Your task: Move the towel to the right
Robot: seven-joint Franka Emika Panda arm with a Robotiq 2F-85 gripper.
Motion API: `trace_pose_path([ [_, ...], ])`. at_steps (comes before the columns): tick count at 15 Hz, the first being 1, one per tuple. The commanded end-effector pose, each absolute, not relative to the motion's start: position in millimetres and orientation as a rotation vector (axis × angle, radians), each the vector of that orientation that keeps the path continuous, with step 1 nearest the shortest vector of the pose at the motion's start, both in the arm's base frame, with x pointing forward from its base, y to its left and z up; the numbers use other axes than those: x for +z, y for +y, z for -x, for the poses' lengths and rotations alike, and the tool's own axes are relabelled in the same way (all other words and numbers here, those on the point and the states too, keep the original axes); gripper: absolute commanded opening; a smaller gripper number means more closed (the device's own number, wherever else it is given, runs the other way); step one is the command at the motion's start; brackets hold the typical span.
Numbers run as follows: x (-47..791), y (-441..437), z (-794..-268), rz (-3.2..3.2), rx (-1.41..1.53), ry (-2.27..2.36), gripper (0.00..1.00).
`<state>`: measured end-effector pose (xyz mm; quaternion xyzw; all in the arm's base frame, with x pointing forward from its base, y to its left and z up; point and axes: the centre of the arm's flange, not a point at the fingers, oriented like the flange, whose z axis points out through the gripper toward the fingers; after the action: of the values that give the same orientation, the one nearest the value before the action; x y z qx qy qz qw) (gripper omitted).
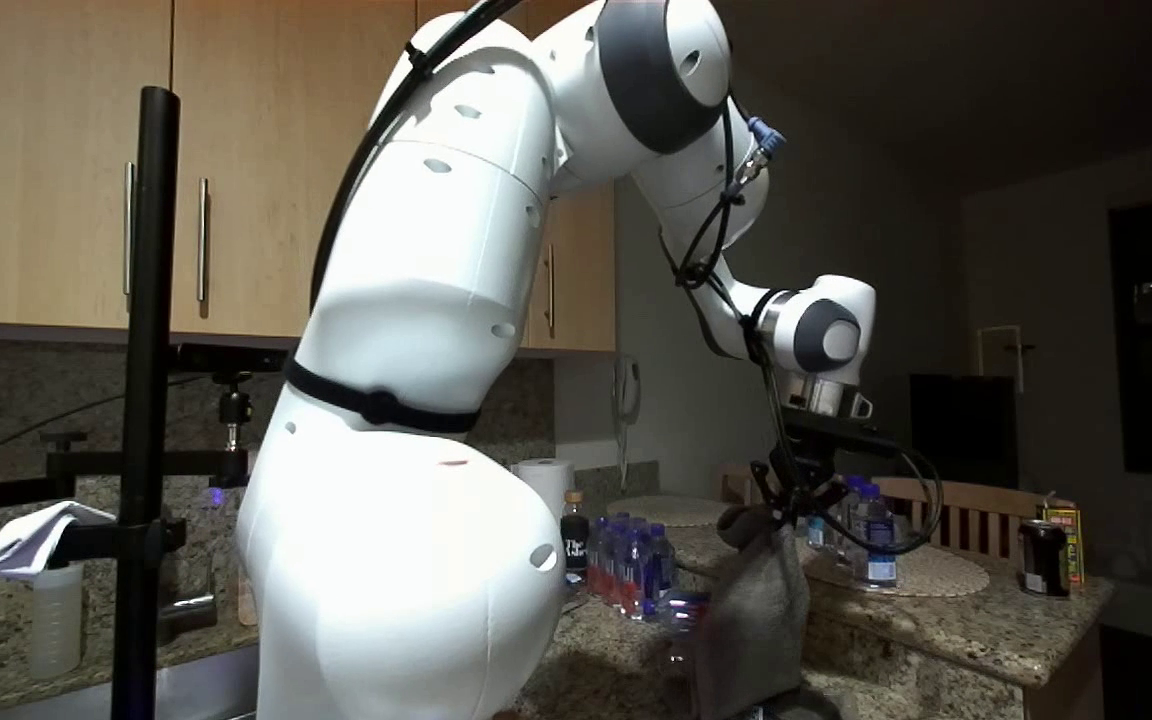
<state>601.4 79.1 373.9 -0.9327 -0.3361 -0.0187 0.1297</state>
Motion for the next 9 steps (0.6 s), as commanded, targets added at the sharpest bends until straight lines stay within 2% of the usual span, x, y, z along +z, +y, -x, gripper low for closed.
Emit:
trace_pose_path([
  [1,368,54,-627,2.581,0.010,-1.128,0.08],
  [9,326,22,-668,2.404,0.167,-1.254,0.08],
])
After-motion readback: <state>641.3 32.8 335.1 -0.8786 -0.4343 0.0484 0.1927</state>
